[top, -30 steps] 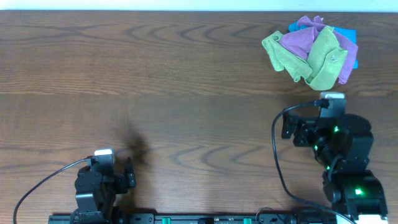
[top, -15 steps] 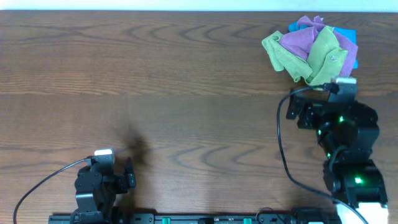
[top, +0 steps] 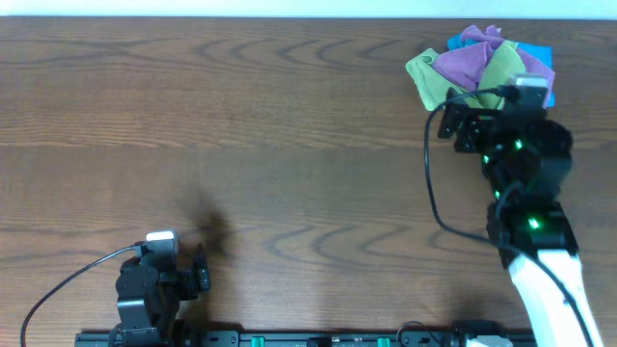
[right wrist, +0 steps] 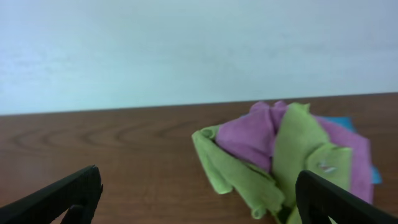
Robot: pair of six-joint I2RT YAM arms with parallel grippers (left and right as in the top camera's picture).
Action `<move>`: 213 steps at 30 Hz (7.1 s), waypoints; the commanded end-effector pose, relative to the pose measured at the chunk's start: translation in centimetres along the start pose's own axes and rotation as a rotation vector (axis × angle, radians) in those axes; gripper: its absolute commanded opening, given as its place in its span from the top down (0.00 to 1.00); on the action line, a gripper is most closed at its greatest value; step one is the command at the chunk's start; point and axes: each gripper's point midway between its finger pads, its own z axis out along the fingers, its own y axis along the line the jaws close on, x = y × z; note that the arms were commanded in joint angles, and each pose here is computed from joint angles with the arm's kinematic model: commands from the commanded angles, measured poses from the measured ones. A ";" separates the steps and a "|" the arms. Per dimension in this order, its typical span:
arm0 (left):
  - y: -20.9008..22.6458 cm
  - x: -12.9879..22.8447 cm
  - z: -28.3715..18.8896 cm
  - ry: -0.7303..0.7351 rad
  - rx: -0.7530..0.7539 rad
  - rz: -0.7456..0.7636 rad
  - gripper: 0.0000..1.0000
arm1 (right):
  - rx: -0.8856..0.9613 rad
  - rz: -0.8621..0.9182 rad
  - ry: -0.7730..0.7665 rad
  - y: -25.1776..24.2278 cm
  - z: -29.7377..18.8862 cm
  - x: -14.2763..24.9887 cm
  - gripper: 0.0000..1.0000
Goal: Fold the cloth
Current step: 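Reach the right gripper toward the cloth pile at upper right, then grasp the lime green cloth's tagged corner with the right gripper, then pull the green cloth off the pile toward the table center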
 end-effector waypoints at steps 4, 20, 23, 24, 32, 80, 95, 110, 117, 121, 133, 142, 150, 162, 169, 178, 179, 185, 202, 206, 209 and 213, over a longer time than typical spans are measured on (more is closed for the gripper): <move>0.4 1.8 0.2 0.067 -0.025 0.031 0.05 | 0.031 0.041 0.106 -1.3 4.1 3.6 0.01; 0.4 1.8 0.2 0.067 -0.025 0.031 0.05 | 0.117 0.066 0.146 -6.1 10.9 2.4 0.01; 0.4 1.8 0.2 0.067 -0.025 0.031 0.05 | 0.132 0.059 0.153 -6.7 12.1 1.2 0.01; 0.4 1.8 0.2 0.067 -0.025 0.031 0.05 | 0.138 0.061 0.155 -6.9 12.4 0.9 0.01; 0.4 1.8 0.2 0.067 -0.024 0.031 0.05 | 0.229 0.123 0.200 -11.7 14.6 0.3 0.01; 0.4 1.8 0.2 0.067 -0.025 0.031 0.05 | 0.348 0.462 0.356 -20.9 17.8 11.3 0.35; 0.4 1.8 0.2 0.067 -0.025 0.031 0.05 | 0.340 0.475 0.394 -20.9 18.3 13.1 0.71; 0.4 1.8 0.2 0.067 -0.025 0.031 0.05 | 0.298 0.480 0.382 -20.8 19.8 14.3 0.96; 0.4 1.8 0.2 0.067 -0.025 0.031 0.05 | 0.199 0.495 0.367 -18.9 19.7 12.3 0.99; 0.4 1.8 0.2 0.067 -0.025 0.031 0.05 | 0.189 0.468 0.336 -18.3 18.3 9.3 0.99; 0.4 1.8 0.2 0.067 -0.025 0.031 0.05 | 0.153 0.328 0.302 -15.2 11.7 1.6 0.99; 0.4 1.8 0.2 0.067 -0.025 0.031 0.05 | 0.112 0.257 0.219 -12.6 6.7 -3.9 0.99; 0.4 1.8 0.2 0.067 -0.024 0.031 0.05 | 0.025 0.232 0.207 -9.0 2.7 -6.0 0.99; 0.4 1.8 0.2 0.067 -0.025 0.031 0.05 | -0.265 0.186 0.221 1.6 0.3 -7.1 0.99; 0.4 1.8 0.2 0.067 -0.025 0.031 0.05 | -0.480 0.138 0.277 10.8 -0.7 -5.8 0.99; 0.4 1.8 0.2 0.067 -0.025 0.031 0.05 | -0.712 0.082 0.333 20.9 -3.7 -3.8 0.99; 0.4 1.8 0.2 0.067 -0.025 0.031 0.05 | -0.736 0.076 0.336 21.9 -4.0 -3.6 0.99; 0.4 1.8 0.2 0.067 -0.025 0.031 0.05 | -0.875 0.093 0.326 27.1 -5.1 -3.3 0.99; -0.1 1.6 0.2 0.056 0.008 0.028 0.05 | -0.789 -0.004 0.453 27.4 0.8 3.6 0.99; -2.4 0.6 0.1 0.018 0.140 0.014 0.05 | -0.543 -0.054 0.451 21.0 6.3 5.1 0.99; -3.5 0.3 -0.1 0.003 0.206 0.010 0.05 | -0.357 -0.034 0.391 15.5 9.7 3.9 0.47; -4.5 -1.0 -0.3 -0.050 0.261 0.016 0.05 | -0.350 -0.001 0.363 14.4 9.8 2.6 0.38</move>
